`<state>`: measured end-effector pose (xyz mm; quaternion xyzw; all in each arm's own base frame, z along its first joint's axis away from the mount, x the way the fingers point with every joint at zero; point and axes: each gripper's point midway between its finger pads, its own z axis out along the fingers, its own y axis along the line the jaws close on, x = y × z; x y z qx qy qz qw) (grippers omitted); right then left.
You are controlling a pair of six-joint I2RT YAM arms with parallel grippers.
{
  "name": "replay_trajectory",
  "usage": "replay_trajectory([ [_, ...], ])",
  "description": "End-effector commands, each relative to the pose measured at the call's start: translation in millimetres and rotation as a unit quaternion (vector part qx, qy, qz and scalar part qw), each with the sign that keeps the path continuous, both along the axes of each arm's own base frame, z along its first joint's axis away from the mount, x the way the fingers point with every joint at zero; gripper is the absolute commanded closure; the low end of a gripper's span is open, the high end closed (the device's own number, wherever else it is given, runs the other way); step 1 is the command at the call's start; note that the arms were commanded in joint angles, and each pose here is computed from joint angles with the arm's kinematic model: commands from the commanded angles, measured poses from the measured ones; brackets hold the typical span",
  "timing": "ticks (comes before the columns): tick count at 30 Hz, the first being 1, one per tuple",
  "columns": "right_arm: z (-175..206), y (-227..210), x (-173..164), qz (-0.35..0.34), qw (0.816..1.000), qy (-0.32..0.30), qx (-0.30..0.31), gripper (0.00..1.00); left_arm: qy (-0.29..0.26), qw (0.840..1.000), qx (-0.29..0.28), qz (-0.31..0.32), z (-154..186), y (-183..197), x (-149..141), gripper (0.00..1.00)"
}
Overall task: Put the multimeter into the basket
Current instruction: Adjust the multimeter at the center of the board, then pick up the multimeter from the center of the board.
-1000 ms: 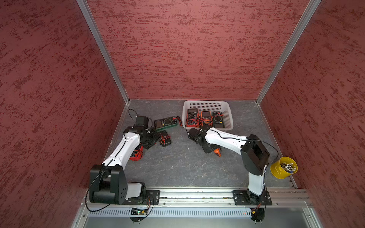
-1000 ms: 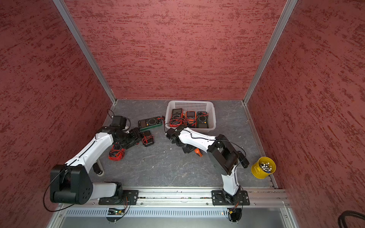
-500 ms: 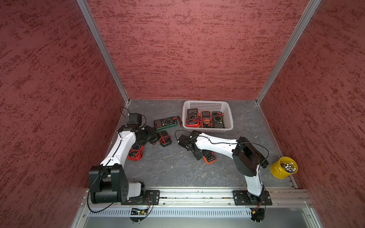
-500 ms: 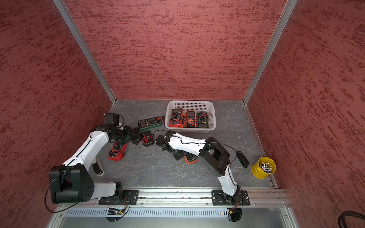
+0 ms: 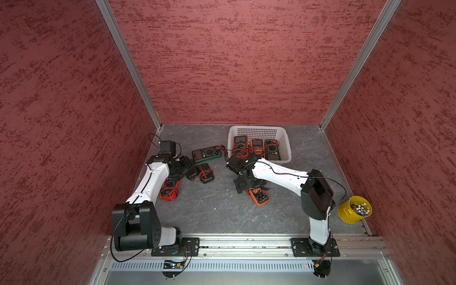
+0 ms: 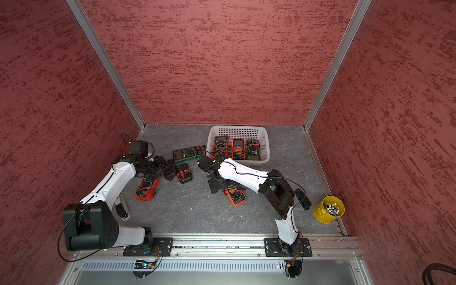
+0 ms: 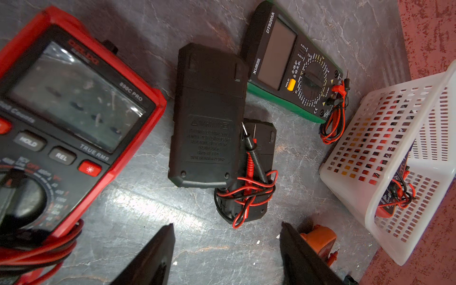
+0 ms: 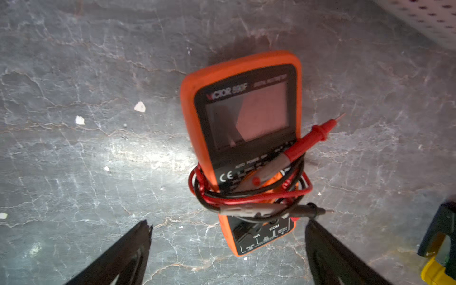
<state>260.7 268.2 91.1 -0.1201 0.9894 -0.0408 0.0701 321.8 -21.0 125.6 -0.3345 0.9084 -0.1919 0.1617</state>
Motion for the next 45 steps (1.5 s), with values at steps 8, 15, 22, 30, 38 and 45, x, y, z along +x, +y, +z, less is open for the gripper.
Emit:
replay_trajectory([
  [8,-12,-4,19,0.003,0.989,-0.007,0.144,0.01,-0.021,1.0,-0.005,0.006,5,3,13,0.28],
  [15,-26,-3,30,-0.005,0.983,-0.009,0.185,0.01,-0.019,1.0,-0.009,0.006,4,2,15,0.28],
  [22,-53,-13,28,-0.007,0.989,0.008,0.145,0.01,-0.014,1.0,-0.009,0.005,1,2,12,0.27],
  [30,-76,-25,22,-0.004,0.994,0.027,0.105,0.01,-0.012,1.0,-0.012,0.005,-2,1,13,0.28],
  [38,-73,-23,22,0.009,0.996,0.019,0.09,0.49,-0.009,1.0,-0.014,0.006,-4,1,14,0.28],
  [45,-30,-17,18,0.019,0.994,-0.027,0.107,0.69,-0.016,1.0,-0.014,0.007,1,1,18,0.27],
])
